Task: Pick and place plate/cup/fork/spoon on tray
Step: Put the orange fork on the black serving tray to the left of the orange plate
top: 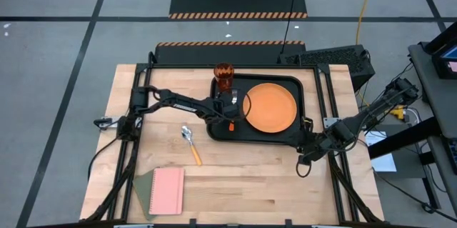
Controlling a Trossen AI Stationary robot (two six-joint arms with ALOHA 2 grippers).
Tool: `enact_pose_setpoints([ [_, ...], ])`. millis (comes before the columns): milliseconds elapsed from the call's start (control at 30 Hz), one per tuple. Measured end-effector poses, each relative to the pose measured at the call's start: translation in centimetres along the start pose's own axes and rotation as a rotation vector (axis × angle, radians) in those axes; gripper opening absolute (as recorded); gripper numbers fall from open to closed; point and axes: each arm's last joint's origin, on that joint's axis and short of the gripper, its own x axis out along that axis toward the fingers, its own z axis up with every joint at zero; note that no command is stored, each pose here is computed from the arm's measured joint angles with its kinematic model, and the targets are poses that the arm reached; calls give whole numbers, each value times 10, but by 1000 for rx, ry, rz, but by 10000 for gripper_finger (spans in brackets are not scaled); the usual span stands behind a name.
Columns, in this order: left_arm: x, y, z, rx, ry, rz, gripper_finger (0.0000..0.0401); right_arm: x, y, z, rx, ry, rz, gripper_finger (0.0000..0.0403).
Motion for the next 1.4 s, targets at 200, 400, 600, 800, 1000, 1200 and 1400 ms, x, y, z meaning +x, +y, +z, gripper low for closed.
enact_pose_setpoints([
  [200, -1, -1, 0, -5, -5, -8, 117, 0, -1, 1, -18, -16, -21, 130],
  [400, -1, -1, 0, -23, -6, -7, 117, 0, -1, 1, -28, -15, -21, 130],
  [600, 3, -6, 0, -29, -34, -35, 117, 0, -1, 1, -32, -15, -21, 130],
  [800, 10, -9, -2, -19, -44, -50, 117, 0, -1, 0, -33, -12, -22, 130],
  [1000, 6, -11, -4, -5, -37, -58, 117, 0, -1, 0, -33, -7, -26, 130],
  [1200, -7, -15, -8, 14, -19, -93, 117, 0, -1, -1, -30, -4, -25, 130],
  [1400, -21, -21, -17, 28, -6, -105, 117, 0, -1, -1, -31, -2, -26, 130],
])
